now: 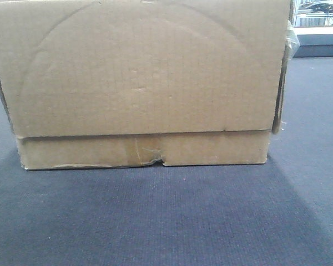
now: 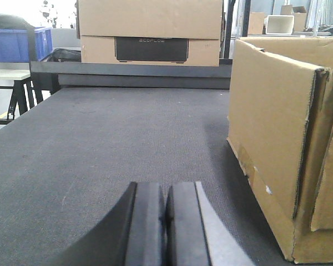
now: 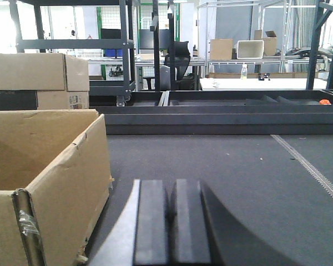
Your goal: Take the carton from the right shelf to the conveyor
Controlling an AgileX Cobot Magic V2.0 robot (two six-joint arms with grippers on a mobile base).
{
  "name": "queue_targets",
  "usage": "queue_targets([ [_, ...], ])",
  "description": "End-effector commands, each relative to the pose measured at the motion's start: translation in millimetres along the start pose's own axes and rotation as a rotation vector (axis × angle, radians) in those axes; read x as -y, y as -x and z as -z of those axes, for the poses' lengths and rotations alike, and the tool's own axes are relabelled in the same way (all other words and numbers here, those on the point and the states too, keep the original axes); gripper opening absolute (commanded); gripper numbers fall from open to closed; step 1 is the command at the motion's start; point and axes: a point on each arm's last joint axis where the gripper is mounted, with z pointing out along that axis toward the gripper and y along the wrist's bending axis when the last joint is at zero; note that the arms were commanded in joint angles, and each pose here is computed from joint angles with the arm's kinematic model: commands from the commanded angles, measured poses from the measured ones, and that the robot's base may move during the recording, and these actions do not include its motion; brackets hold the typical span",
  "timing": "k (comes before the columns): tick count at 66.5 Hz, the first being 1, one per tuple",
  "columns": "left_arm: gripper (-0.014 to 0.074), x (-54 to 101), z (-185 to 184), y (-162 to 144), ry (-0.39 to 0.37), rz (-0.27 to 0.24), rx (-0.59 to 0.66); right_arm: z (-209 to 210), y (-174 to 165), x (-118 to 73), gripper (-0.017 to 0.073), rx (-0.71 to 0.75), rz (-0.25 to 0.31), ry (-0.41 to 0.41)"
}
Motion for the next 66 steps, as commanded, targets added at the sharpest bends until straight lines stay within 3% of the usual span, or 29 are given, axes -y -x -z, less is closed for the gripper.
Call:
queue_targets([
  [1,-0.0003,-0.1,0.7,3.6,0.002,-0.001,0.037,0.7,2.3,0.4,-0.0069,0.027,0.017,-0.007],
  [39,-0.0003,-0.1,0.7,3.6,0.002,-0.001,0.037,-1.1,-1.6,1.2,-0.0069,0.036,0.034,-0.024],
  [46,-0.0003,-0.1,0.7,3.6,0.002,-0.001,0.037,-9.5,-22.2,2.9,-0.0069,0.048,0.022,-0.056],
  [54,-0.0003,-0.1,0.7,3.6,0.002,-0.001,0.037,-16.3,-52.7,5.9,-0.0069,0.047,-0.028,-0.085],
  [66,-0.0003,-0.1,0.7,3.6,0.002,-0.001,0.037,-18.3,-100.0,9.5,-0.0069,0.032,-0.033,-0.099],
])
